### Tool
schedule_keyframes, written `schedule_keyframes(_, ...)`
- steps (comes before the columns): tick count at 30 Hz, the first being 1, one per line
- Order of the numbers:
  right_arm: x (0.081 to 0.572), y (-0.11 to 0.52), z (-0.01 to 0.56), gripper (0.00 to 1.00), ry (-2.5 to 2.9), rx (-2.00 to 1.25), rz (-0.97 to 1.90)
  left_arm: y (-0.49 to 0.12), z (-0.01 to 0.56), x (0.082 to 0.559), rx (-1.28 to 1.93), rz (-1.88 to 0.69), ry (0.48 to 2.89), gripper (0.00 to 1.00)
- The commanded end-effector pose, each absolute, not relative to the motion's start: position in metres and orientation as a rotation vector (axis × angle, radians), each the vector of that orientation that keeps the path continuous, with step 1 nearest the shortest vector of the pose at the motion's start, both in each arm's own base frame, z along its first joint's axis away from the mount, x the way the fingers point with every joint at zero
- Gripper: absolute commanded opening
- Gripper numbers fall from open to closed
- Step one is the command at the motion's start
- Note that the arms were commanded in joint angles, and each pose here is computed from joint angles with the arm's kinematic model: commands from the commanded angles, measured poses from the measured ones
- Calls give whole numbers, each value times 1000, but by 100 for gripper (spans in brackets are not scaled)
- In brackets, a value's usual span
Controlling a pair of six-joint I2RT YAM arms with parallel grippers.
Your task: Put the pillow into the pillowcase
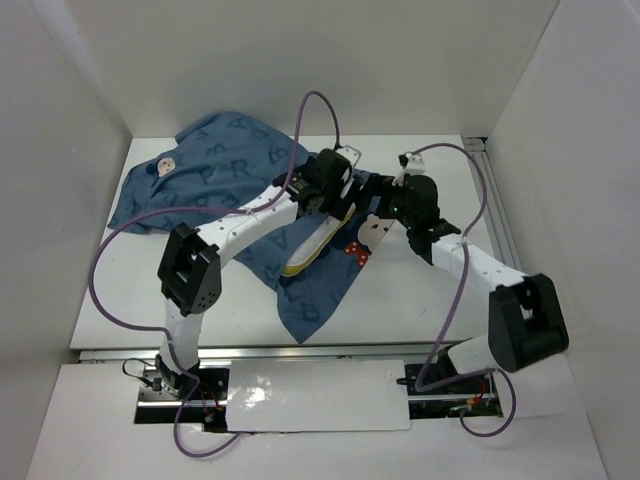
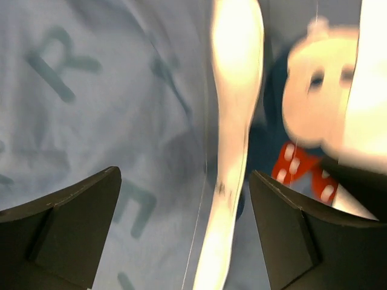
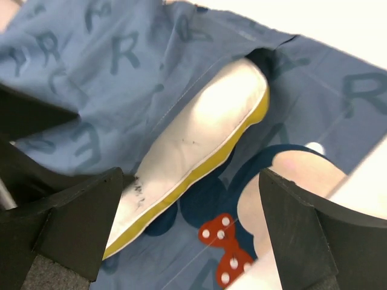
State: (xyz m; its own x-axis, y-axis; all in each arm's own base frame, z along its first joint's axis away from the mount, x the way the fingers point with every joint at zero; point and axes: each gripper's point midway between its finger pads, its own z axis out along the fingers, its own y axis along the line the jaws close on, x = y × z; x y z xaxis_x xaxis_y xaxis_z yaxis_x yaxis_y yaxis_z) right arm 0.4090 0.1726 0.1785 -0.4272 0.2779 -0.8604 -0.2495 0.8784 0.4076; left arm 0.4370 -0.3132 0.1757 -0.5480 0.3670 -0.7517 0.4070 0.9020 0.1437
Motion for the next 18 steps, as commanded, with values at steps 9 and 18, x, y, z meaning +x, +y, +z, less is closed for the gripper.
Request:
schedule_keyframes(9,358,134,180,100,2009,67,517,-329,134,414,828,-24,2193,100)
schedule_keyframes(18,342,129,189,100,2015,23,526,-298,68,430,732,232,2349,67)
